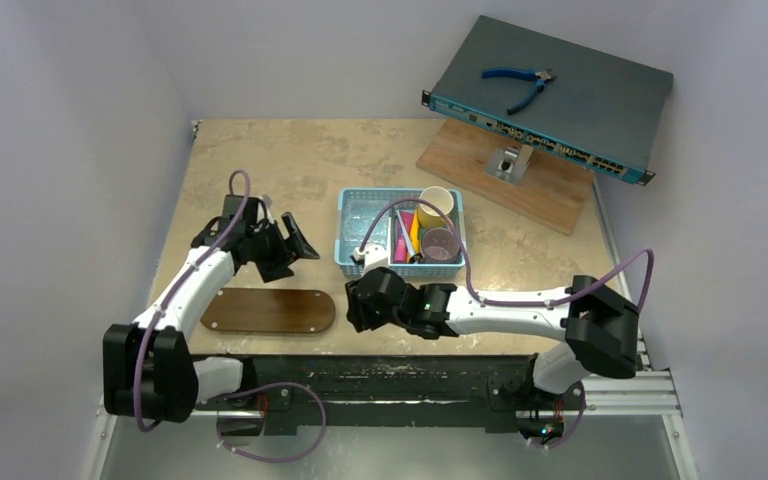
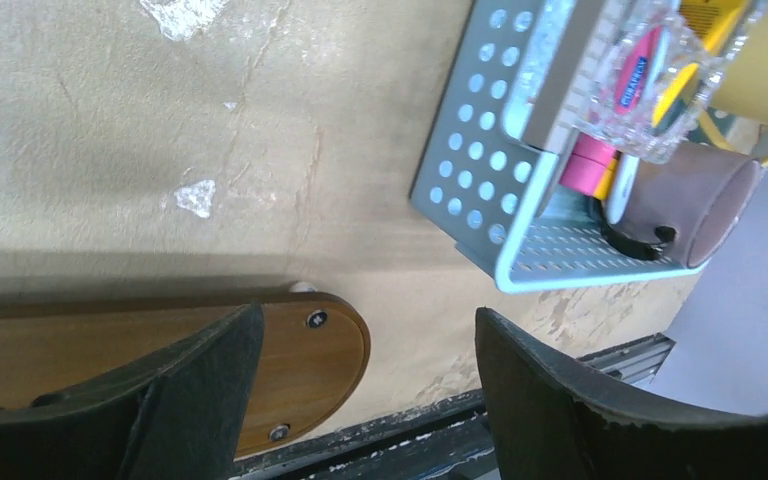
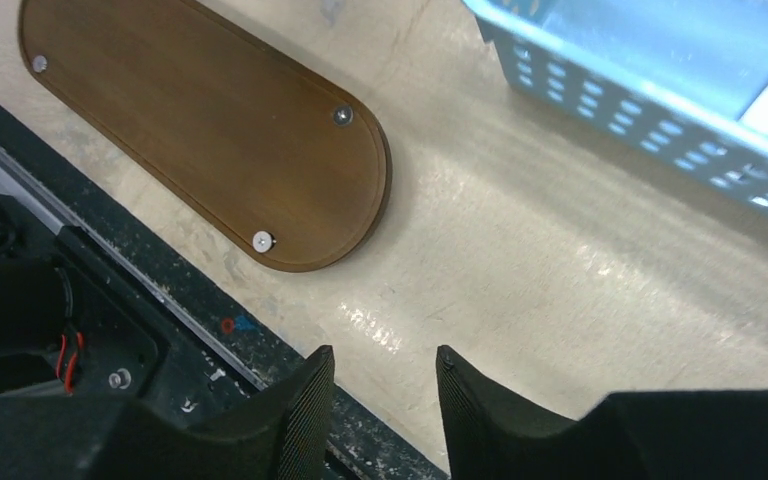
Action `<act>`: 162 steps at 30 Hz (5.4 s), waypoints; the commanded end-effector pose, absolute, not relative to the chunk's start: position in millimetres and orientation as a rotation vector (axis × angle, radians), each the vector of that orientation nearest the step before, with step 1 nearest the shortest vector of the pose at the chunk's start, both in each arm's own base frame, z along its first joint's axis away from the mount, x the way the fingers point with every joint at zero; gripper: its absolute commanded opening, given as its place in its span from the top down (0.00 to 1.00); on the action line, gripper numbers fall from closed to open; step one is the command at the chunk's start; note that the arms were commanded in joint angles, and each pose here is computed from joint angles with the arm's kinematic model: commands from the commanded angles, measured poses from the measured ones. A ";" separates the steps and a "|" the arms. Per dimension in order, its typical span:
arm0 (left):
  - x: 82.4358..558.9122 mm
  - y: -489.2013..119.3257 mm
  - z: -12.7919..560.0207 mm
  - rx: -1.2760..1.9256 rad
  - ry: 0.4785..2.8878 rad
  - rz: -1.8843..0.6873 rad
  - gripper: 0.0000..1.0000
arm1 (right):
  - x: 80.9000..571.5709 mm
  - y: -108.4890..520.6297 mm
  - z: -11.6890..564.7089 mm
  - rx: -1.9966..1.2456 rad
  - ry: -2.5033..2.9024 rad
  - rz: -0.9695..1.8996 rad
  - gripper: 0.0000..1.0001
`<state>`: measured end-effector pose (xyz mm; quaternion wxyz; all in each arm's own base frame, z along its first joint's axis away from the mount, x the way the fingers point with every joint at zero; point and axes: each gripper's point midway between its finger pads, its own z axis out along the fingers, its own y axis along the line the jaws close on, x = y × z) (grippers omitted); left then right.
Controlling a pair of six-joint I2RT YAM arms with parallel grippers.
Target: Prepare toiletry sets of a toothbrush and toothpaste on the tray
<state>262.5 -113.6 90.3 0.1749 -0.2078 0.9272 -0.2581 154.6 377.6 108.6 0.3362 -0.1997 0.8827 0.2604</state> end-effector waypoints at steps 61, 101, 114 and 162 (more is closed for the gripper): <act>209.0 -105.7 187.5 -0.112 2.394 -0.707 0.00 | 190.3 388.9 33.3 -0.118 2.466 0.311 0.52; 208.0 -103.3 184.0 -0.123 2.404 -0.690 0.00 | 168.9 249.5 11.2 0.009 2.475 -0.003 0.55; 207.5 -103.6 184.0 -0.121 2.406 -0.692 0.00 | 167.5 199.3 15.7 0.088 2.459 -0.090 0.55; 201.2 -113.2 190.2 -0.070 2.378 -0.761 0.00 | 191.9 128.0 143.4 0.422 2.230 -0.072 0.55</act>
